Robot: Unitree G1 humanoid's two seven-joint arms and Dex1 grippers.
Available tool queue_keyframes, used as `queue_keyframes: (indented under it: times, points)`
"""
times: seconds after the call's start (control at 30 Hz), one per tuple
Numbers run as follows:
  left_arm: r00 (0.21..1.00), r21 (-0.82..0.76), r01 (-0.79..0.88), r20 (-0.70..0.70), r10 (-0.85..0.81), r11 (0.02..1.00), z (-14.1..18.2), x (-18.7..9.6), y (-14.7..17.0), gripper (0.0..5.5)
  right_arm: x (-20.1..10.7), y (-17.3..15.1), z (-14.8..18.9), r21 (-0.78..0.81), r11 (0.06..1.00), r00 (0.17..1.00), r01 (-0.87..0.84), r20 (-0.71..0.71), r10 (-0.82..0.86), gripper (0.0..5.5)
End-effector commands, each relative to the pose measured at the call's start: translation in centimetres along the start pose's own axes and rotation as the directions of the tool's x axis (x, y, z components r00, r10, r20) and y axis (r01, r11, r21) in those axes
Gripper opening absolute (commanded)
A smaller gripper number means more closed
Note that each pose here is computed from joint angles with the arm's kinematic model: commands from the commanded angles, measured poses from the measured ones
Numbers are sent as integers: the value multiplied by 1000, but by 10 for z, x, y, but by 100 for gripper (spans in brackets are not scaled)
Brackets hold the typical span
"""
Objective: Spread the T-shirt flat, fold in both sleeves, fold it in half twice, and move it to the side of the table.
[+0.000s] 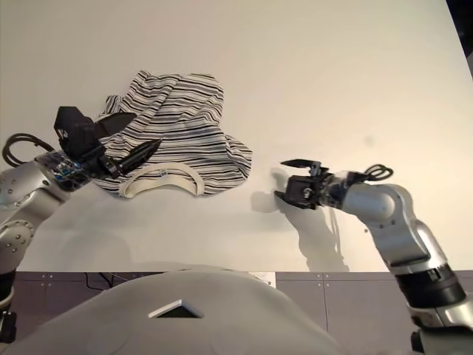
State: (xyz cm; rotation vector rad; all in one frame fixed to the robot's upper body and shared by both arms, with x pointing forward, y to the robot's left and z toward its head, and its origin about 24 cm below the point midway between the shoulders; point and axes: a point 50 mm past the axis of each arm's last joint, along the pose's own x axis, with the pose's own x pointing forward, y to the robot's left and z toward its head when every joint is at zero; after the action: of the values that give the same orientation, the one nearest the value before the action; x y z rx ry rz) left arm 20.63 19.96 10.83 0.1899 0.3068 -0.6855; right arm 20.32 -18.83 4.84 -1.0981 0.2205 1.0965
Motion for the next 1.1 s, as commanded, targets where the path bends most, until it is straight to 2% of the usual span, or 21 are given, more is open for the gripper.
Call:
queue_keyframes:
  times: [0.03, 0.17, 0.23, 0.37, 0.47, 0.57, 0.63, 0.73, 0.77, 0.8, 0.87, 0.93, 0.97, 1.03, 1.1]
  points:
    - [991, 56, -123, -45, 126, 991, -8, 6, 15, 360, 45, 7, 0, 7, 1000, 999, 24, 22, -24, 345]
    - [976, 60, -214, -30, 216, 975, -12, 17, 23, 360, 74, -11, 24, 61, 993, 981, 101, 161, -110, 345]
    - [972, 69, -217, -77, 222, 974, -22, 20, 26, 360, 82, -21, 35, 101, 987, 963, 123, 228, -143, 345]
    - [916, 193, -42, -383, 115, 980, -76, 10, 15, 360, 72, -45, 40, 334, 924, 912, 185, 293, -288, 345]
    - [878, 171, 93, -478, 0, 981, -100, 1, -1, 360, 64, -54, 43, 511, 839, 862, 187, 324, -390, 345]
    - [841, 153, 151, -540, -46, 977, -117, -6, -7, 360, 80, -65, 42, 694, 681, 808, 232, 252, -533, 345]
    - [840, 168, 156, -541, -41, 973, -118, -7, -3, 360, 84, -72, 25, 791, 518, 774, 326, 91, -627, 345]
    - [871, 178, 133, -490, -30, 975, -110, -4, 1, 360, 48, -80, -18, 841, 184, 623, 509, -212, -753, 345]
    - [887, 180, 115, -462, -19, 977, -106, -2, 0, 360, 30, -78, -26, 842, 119, 579, 526, -253, -775, 345]
    - [901, 180, 92, -434, -5, 979, -103, 0, -2, 360, 12, -76, -27, 845, 94, 556, 526, -258, -790, 345]
    - [920, 180, 68, -392, 8, 981, -98, 3, -4, 360, -9, -73, -16, 859, 137, 568, 492, -198, -799, 345]
    - [939, 184, 78, -343, -10, 980, -90, 5, -8, 360, -12, -74, 3, 847, 275, 627, 455, -86, -774, 345]
    - [948, 188, 90, -318, -26, 978, -86, 5, -11, 360, -6, -78, 14, 816, 364, 661, 448, -29, -750, 345]
    - [960, 194, 87, -279, -30, 977, -79, 5, -15, 360, 26, -86, 32, 666, 597, 763, 448, 64, -643, 345]
    - [961, 201, 80, -274, -23, 976, -78, 7, -13, 360, 55, -84, 39, 543, 736, 840, 405, 97, -534, 345]
